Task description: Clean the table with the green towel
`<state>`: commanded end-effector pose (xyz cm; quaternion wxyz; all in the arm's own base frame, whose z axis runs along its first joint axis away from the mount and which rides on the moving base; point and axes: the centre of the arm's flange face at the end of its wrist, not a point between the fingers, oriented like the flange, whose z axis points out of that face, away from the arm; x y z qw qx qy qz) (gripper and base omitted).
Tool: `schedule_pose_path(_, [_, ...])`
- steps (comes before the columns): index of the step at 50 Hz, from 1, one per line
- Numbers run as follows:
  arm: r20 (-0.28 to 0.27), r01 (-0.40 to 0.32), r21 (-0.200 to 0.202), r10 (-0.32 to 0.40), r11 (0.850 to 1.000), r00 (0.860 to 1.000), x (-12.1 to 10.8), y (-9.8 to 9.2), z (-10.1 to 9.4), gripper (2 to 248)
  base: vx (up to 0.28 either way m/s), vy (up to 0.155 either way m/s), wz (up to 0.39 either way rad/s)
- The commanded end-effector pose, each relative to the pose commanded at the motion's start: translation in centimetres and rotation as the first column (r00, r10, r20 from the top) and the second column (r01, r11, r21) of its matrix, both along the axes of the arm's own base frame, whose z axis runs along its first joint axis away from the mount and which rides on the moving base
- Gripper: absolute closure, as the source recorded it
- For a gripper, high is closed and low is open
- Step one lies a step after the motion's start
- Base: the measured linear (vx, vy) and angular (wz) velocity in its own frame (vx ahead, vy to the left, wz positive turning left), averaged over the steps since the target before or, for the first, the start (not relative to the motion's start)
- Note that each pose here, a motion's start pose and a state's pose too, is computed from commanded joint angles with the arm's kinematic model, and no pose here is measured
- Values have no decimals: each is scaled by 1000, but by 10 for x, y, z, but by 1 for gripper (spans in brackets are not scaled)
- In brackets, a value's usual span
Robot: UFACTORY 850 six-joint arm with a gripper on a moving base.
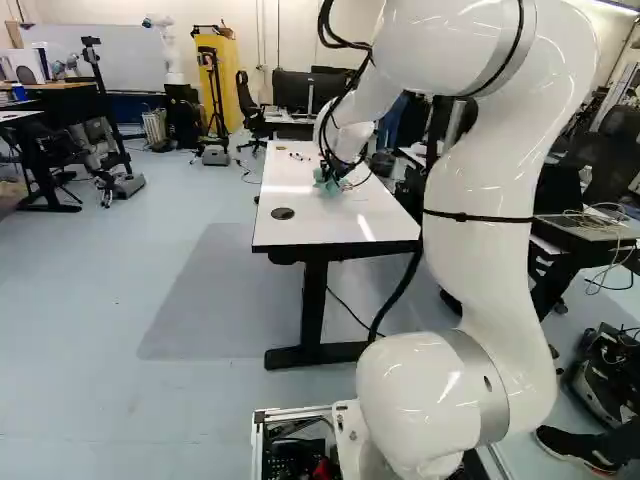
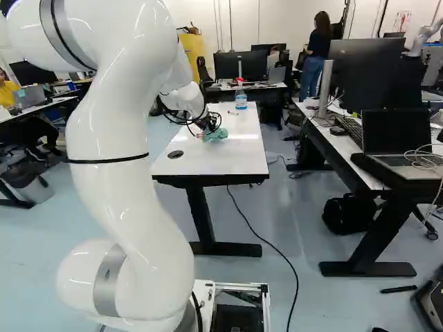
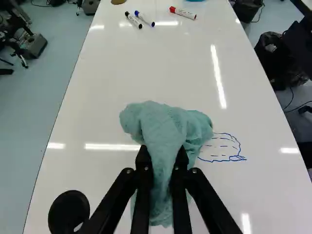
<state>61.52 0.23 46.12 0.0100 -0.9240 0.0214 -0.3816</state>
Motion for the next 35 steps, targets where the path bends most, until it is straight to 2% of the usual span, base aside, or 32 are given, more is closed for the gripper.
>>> schedule_pose_path(10, [22, 20, -1, -20, 1000, 1000, -12, -12, 3, 207, 0, 0, 0])
schedule_pose_path(20, [52, 19, -2, -19, 1000, 998, -27, -10, 7, 207, 0, 0, 0])
schedule_pose_path(35, [59, 7, -3, -7, 1000, 998, -11, -3, -6, 207, 0, 0, 0])
